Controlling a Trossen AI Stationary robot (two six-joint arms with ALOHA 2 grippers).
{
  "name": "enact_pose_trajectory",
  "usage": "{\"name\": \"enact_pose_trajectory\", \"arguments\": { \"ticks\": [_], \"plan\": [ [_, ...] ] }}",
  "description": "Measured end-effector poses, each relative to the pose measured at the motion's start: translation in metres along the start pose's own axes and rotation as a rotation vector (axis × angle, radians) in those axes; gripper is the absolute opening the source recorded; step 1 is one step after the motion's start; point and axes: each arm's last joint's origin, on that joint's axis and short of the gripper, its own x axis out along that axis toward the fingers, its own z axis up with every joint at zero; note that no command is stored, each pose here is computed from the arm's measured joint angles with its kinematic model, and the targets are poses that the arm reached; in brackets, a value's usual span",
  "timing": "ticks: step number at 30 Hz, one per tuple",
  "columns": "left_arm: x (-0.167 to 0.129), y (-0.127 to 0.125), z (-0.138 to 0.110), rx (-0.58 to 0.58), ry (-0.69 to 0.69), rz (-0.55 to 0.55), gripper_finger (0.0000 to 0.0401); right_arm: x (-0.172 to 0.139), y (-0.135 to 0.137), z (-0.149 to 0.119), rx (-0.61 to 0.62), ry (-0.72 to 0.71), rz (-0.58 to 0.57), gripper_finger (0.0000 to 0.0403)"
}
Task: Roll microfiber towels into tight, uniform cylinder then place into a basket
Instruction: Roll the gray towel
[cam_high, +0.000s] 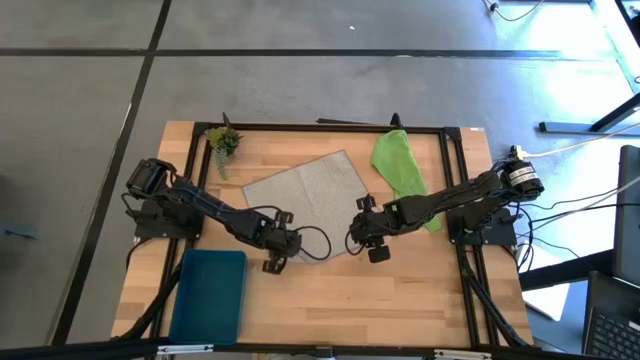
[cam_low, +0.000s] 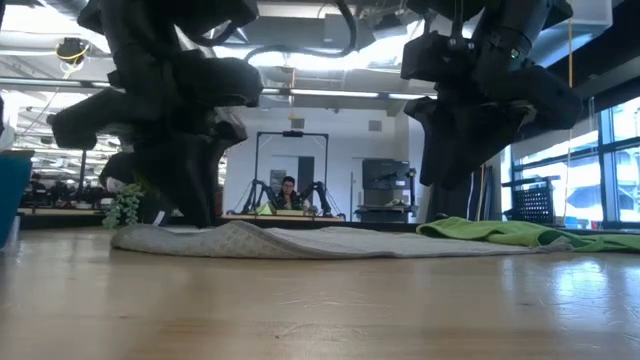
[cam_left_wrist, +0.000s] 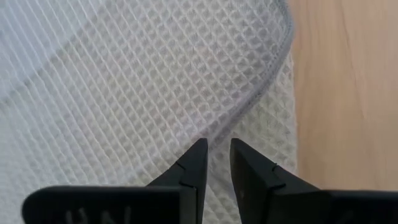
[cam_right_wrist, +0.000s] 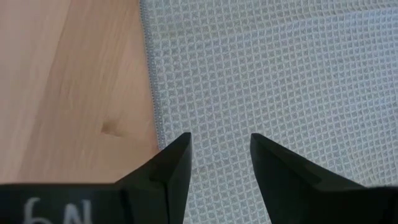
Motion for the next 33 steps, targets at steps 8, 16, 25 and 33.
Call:
{"name": "enact_pose_trajectory", "arguments": {
  "ticks": [8, 16, 25, 33],
  "plan": [
    [0.008, 0.006, 0.005, 0.034, -0.04, -0.066, 0.0047, 0.0, 0.0, 0.0, 0.0, -0.001, 0.0, 0.0165],
    [0.012, 0.006, 0.006, 0.033, -0.035, -0.122, 0.0035, 0.0, 0.0, 0.0, 0.0, -0.001, 0.0, 0.0165],
    [0.011, 0.006, 0.007, 0.128, -0.052, -0.198, 0.003, 0.0, 0.0, 0.001, 0.0, -0.007, -0.001, 0.0165],
    [0.013, 0.015, 0.008, 0.02, -0.05, -0.117, 0.003, 0.0, 0.0, 0.001, 0.003, -0.011, -0.002, 0.0165]
  ]
}}
